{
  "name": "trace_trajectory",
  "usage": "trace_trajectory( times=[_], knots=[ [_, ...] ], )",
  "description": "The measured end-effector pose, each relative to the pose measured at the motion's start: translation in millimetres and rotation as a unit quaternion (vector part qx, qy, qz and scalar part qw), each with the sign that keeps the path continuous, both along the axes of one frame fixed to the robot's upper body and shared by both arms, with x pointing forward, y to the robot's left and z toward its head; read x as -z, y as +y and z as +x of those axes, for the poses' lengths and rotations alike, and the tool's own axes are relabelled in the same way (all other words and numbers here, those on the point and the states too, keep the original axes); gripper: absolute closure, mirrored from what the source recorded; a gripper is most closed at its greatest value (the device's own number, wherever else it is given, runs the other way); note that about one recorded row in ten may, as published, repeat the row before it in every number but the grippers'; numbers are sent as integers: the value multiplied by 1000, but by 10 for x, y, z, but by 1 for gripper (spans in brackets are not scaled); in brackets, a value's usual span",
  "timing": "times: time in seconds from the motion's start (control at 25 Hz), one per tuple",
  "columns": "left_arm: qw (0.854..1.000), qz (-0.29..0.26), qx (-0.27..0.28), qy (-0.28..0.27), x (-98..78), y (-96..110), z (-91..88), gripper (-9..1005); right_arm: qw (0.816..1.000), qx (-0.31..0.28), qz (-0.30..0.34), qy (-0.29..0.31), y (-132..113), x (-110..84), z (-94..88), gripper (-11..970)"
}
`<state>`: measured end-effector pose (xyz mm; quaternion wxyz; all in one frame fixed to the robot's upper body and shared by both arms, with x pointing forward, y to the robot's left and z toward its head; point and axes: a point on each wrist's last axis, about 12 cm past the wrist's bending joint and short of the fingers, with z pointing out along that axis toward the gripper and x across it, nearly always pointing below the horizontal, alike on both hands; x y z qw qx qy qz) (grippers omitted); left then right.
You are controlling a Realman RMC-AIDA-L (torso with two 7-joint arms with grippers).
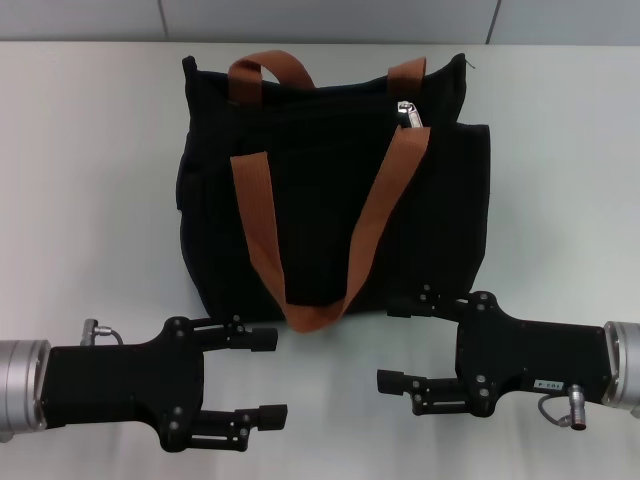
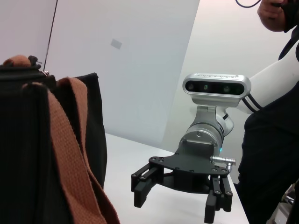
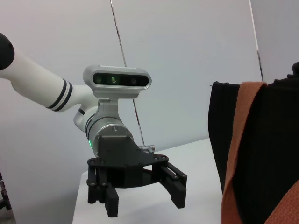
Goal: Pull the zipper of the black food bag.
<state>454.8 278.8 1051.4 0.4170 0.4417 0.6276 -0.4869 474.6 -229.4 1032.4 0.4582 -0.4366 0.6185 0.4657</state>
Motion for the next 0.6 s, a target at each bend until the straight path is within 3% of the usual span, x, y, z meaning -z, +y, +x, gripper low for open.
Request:
trace_trajectory(
  times=[0.6],
  knots=[
    [1000, 2, -1, 0, 4, 10, -1, 212, 1000, -1, 0, -2, 4, -5, 6, 130]
  ],
)
